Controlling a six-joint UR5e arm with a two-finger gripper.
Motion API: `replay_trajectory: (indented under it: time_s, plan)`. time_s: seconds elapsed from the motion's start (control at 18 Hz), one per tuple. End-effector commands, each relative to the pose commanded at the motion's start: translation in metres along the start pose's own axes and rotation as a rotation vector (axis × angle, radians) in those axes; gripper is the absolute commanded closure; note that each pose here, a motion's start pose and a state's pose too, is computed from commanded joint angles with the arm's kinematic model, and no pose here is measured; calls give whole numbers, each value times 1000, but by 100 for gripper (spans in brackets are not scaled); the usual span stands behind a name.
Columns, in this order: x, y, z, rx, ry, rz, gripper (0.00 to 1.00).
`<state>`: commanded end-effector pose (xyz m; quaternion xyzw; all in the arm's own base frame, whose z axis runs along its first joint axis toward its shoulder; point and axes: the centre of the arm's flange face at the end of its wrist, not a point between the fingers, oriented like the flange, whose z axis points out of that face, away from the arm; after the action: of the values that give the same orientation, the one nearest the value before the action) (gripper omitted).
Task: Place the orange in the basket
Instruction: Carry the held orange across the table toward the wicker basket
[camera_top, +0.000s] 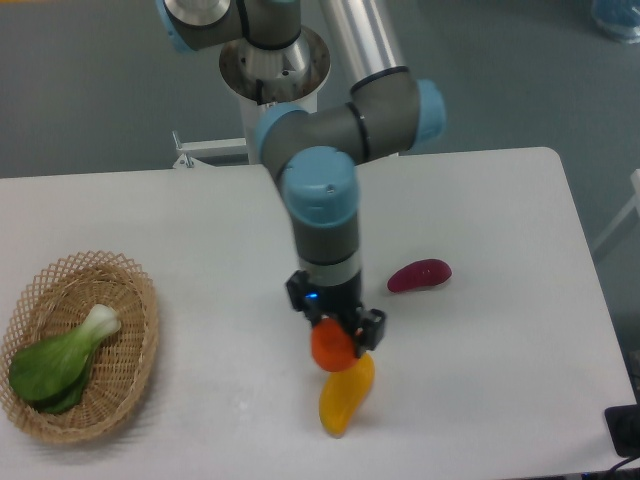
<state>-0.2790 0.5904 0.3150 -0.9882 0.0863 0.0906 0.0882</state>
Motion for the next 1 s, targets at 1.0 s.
replay_trajectory:
  time_s: [1.0]
  plan:
    - [208, -161, 14, 83, 63, 40, 31]
